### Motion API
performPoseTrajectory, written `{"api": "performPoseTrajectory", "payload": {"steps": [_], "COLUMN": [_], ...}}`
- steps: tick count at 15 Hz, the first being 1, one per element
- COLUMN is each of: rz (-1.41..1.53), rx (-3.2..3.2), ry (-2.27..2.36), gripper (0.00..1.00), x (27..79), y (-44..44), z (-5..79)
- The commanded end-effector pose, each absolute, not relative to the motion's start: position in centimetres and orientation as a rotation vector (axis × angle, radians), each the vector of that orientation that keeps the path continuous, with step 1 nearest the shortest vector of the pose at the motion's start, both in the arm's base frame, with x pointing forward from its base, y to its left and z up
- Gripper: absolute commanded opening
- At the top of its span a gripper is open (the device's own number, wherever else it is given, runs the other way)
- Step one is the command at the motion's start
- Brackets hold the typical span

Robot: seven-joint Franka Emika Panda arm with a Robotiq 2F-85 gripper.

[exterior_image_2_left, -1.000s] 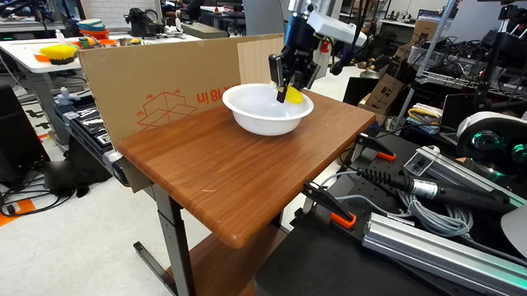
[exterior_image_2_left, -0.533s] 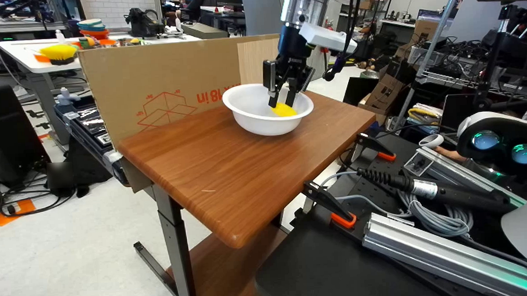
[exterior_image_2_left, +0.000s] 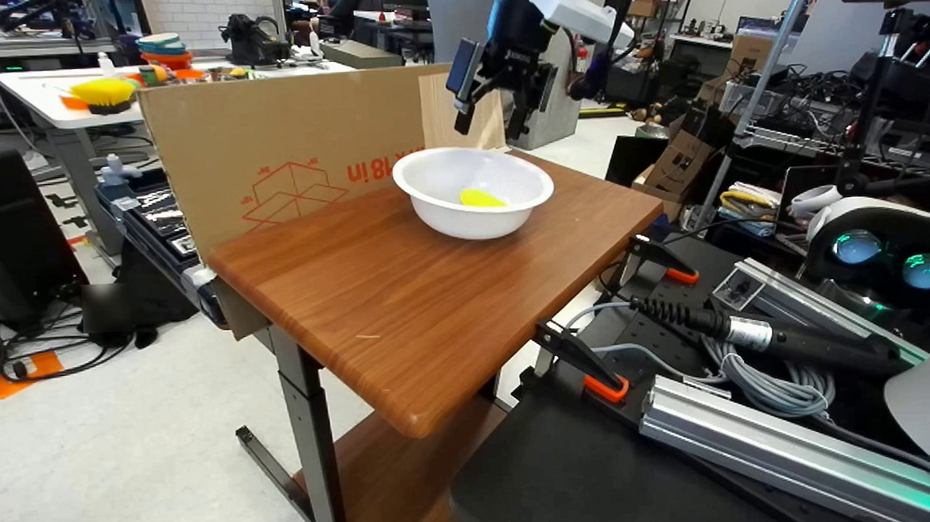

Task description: Pick the object and put it in the bowl

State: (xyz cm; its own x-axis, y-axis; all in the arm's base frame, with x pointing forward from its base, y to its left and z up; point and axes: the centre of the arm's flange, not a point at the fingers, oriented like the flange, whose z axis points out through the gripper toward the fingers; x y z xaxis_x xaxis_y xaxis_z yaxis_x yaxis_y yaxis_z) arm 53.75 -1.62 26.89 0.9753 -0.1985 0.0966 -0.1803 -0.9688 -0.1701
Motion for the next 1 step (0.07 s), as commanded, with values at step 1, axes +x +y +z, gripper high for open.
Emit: {"api": "performPoseTrajectory", "payload": {"steps": [1], "rz": [-0.180], "rx": [-2.961], "ry": [0.285], "gripper": [1.00], "x": [53.45], "y": [-1.62], "z": [27.45]}}
